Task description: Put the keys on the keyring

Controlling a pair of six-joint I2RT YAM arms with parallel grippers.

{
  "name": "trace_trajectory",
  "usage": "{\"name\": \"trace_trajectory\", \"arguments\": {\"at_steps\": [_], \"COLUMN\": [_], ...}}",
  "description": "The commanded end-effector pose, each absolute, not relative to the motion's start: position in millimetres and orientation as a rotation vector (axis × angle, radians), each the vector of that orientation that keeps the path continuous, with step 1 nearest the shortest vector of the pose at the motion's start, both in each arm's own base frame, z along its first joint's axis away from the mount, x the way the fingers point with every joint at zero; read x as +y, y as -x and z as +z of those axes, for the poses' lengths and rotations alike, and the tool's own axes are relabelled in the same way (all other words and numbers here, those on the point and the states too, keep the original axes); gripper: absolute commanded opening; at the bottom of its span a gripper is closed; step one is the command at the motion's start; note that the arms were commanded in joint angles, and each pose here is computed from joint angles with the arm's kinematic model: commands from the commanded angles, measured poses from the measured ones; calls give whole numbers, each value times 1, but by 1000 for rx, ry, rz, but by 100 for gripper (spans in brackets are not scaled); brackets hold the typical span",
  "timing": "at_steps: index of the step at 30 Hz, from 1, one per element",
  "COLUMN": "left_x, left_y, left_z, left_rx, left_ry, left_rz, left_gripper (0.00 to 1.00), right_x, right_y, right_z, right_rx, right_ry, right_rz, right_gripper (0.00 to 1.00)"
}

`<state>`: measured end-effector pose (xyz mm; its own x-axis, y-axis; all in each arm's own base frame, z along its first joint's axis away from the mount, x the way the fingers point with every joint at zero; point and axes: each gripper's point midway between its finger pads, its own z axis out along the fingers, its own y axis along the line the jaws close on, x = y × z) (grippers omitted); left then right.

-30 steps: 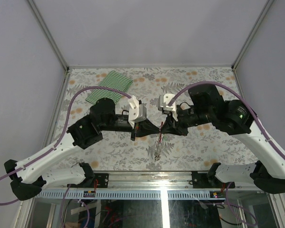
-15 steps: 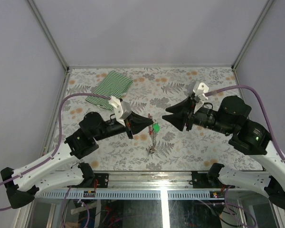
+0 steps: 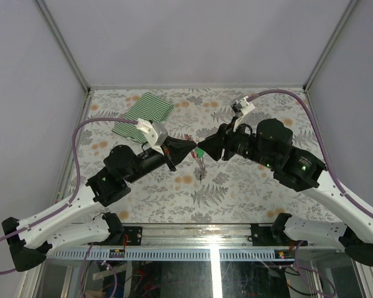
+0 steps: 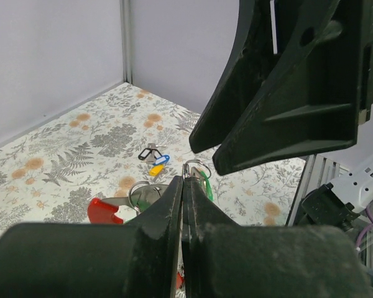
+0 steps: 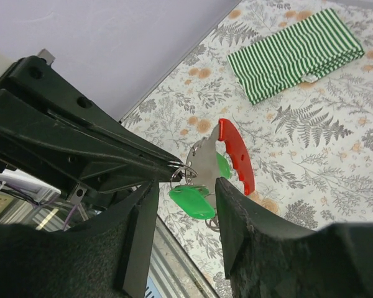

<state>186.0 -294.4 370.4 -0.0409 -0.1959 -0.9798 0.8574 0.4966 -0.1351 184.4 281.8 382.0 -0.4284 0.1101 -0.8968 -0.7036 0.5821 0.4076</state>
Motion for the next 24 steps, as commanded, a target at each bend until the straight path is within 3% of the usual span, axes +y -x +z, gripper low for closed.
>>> {"name": "trace_trajectory", "arguments": {"at_steps": [1, 7, 17, 21, 24], "left_x": [-284, -285, -286, -286, -285], "left_y": [-192, -191, -189, -189, -189], "left_z": [404, 405, 405, 405, 405], "left_rx": [1272, 1271, 1269, 1270, 1272], "left_ry": [-569, -580, -592, -593, -593], "left_rz": [-924, -923, -929, -928, -925], "left_gripper": [0, 0, 0, 0, 0], "right_x": [286, 291, 293, 292, 292], "right_y": [-190, -190, -190, -190, -189], "right_z": [405, 400, 397, 398, 402], "right_rx": [1745, 1759, 1762, 1759, 1738], "right_ry": [411, 429, 435, 437, 435], "right_rz": [1033, 1043, 1047, 1044, 1056], "right_gripper": [47, 45, 20, 19, 30]}}
